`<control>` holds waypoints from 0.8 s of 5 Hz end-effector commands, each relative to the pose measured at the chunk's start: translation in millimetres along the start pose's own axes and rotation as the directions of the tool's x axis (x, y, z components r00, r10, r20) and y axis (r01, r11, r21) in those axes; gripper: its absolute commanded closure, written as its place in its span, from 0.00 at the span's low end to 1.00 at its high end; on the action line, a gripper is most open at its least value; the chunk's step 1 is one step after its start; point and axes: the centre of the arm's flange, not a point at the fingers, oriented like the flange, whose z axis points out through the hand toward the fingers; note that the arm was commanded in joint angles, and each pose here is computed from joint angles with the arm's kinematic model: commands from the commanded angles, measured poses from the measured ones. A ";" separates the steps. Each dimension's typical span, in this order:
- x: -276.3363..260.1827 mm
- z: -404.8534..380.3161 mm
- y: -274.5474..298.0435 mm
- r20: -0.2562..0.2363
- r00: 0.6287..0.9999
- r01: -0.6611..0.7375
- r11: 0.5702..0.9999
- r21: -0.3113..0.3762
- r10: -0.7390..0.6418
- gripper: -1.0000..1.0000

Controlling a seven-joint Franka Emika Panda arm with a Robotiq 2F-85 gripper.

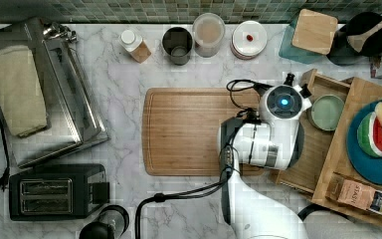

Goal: Close the drawer.

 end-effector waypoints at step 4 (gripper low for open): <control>-35.1 -4.9 289.5 -0.080 0.977 -0.202 0.976 -0.077 0.196 1.00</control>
